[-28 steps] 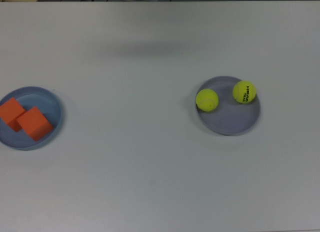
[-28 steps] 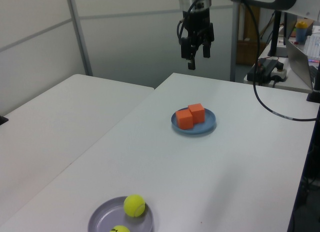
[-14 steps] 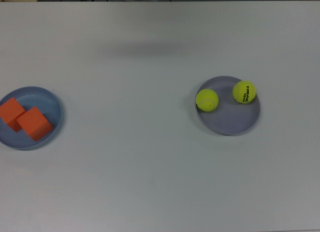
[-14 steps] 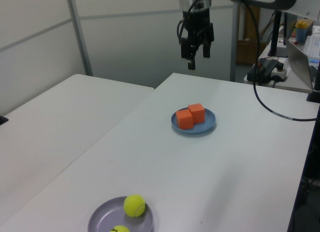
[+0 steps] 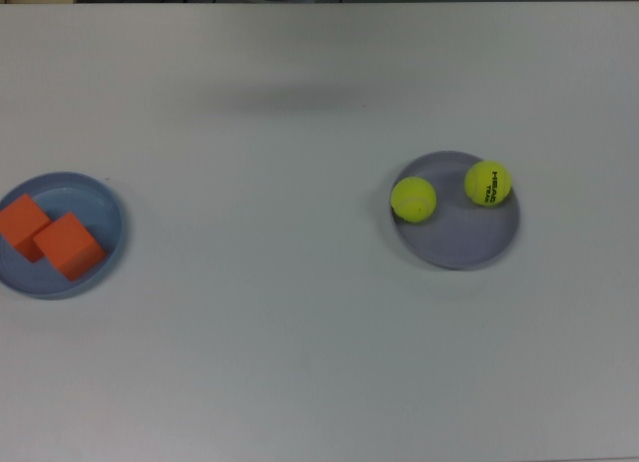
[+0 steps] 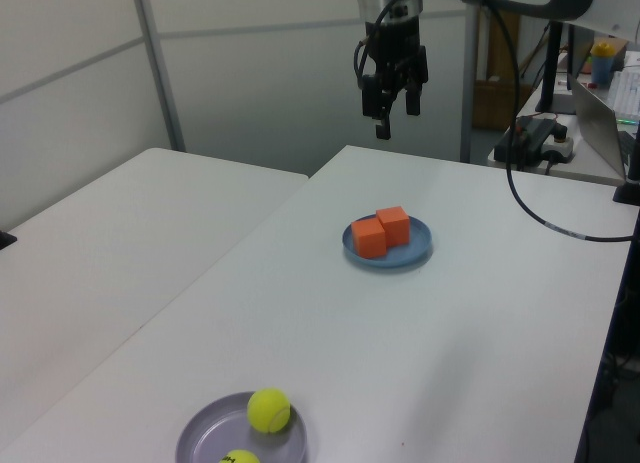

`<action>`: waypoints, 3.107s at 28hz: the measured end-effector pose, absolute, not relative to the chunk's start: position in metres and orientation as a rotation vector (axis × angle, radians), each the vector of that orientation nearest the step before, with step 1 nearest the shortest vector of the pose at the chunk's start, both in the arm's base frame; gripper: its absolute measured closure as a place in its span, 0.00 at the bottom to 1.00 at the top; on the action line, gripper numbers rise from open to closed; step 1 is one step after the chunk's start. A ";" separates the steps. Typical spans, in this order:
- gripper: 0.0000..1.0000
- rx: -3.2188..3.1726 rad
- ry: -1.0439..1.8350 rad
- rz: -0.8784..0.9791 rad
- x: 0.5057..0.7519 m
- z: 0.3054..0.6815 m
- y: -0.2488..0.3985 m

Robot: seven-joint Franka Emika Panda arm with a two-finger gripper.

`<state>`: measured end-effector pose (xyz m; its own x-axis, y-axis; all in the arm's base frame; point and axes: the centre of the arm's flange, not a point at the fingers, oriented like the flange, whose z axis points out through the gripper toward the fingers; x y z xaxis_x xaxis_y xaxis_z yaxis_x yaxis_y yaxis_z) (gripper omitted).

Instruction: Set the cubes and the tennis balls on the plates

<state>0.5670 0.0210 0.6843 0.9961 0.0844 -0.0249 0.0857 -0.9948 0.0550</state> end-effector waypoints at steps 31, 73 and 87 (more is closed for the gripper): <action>0.00 3.090 0.146 -0.050 0.570 0.679 0.025; 0.00 3.093 0.071 -0.024 0.565 0.689 -0.003; 0.00 3.094 0.019 -0.024 0.564 0.689 -0.022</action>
<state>0.5637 -0.0222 0.6894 0.9998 0.0119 -0.0156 0.0126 -0.9988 0.0473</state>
